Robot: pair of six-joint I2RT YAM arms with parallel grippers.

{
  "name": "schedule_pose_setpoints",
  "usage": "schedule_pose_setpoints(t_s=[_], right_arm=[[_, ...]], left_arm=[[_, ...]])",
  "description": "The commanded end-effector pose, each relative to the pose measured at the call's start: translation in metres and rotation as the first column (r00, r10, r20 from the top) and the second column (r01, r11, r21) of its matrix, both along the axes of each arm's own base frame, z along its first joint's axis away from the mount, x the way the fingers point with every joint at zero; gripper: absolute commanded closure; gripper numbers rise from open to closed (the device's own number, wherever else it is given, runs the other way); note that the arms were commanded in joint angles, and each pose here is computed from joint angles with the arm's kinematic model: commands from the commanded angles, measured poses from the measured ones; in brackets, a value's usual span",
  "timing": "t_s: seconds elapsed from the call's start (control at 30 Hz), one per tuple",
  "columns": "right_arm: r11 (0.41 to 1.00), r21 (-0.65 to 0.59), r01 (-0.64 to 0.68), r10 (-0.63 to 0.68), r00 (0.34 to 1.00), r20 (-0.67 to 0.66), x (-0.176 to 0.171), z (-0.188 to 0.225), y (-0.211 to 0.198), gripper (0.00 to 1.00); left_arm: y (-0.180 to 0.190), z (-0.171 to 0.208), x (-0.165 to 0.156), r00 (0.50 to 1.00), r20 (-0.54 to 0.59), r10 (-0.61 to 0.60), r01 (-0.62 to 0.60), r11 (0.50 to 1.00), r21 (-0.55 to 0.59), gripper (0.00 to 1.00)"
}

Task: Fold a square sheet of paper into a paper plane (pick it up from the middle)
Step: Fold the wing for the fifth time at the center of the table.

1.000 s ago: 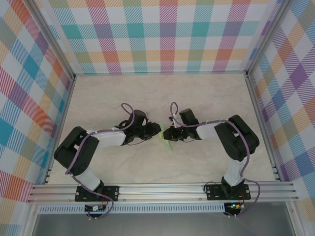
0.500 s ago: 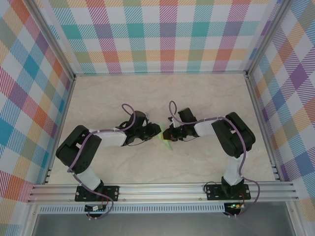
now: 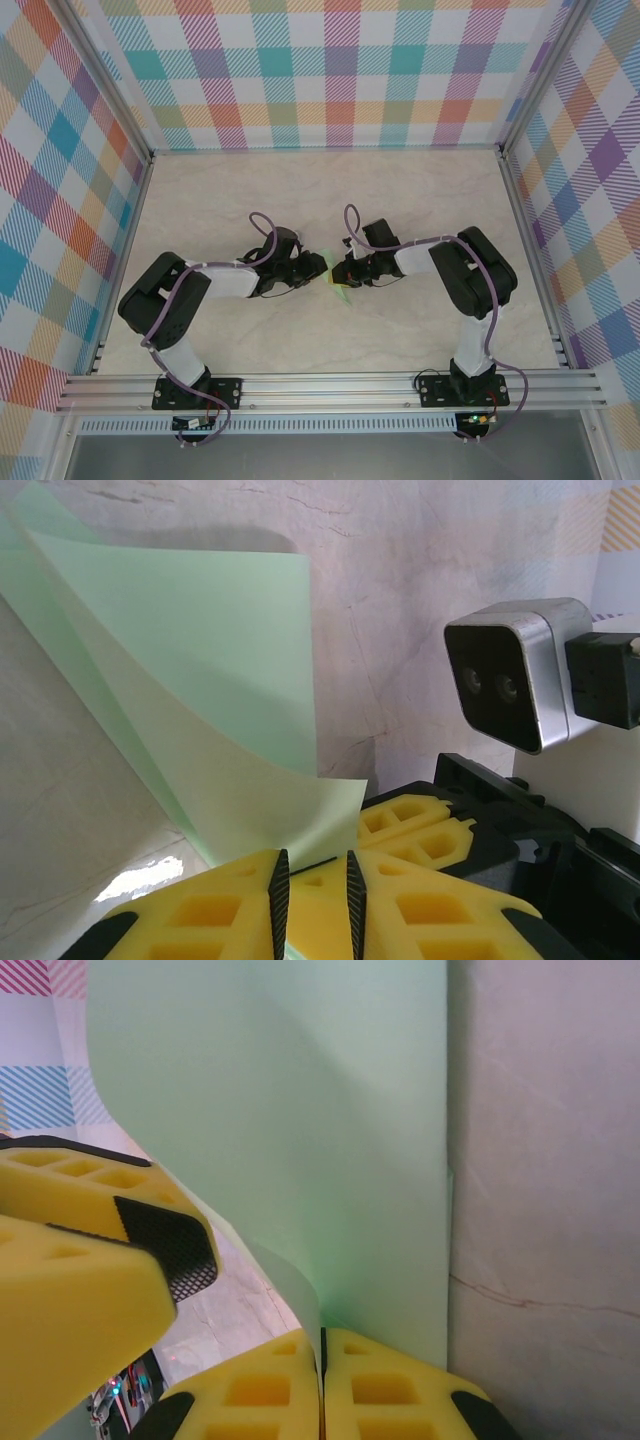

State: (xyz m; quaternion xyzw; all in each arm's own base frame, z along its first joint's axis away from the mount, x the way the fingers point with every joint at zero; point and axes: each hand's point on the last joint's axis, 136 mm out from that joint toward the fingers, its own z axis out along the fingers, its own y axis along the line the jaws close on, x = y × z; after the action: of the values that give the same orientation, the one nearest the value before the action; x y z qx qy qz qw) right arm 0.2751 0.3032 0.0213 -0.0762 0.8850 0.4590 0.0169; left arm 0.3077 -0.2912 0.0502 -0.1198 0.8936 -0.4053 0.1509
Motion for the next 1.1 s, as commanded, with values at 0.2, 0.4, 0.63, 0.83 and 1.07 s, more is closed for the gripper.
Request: schedule_pose_setpoints(t_s=[0.2,0.4,0.63,0.83,1.07], right_arm=[[1.0,-0.02,0.006,-0.007,0.999,-0.044,0.0,-0.009,-0.002,0.93],[1.0,-0.02,0.005,-0.006,0.999,-0.049,0.0,-0.008,-0.002,0.92],[1.0,-0.012,0.002,-0.003,0.999,-0.053,0.0,-0.005,-0.001,0.88],[1.0,0.002,-0.004,0.004,0.999,-0.05,0.0,0.005,0.0,0.86],[1.0,-0.002,-0.008,0.008,0.999,-0.052,-0.002,0.012,-0.001,0.84]], left_arm=[[-0.009,-0.006,0.0,0.999,0.022,-0.038,0.039,0.999,-0.007,0.81],[-0.007,-0.016,-0.001,0.999,0.002,-0.033,0.033,0.999,0.016,0.85],[-0.003,-0.024,0.0,1.0,-0.009,-0.022,0.022,0.999,0.05,0.88],[0.001,-0.034,-0.001,0.999,-0.037,-0.01,0.013,0.996,0.083,0.91],[0.004,-0.038,-0.001,0.999,-0.051,0.002,0.003,0.994,0.106,0.92]])
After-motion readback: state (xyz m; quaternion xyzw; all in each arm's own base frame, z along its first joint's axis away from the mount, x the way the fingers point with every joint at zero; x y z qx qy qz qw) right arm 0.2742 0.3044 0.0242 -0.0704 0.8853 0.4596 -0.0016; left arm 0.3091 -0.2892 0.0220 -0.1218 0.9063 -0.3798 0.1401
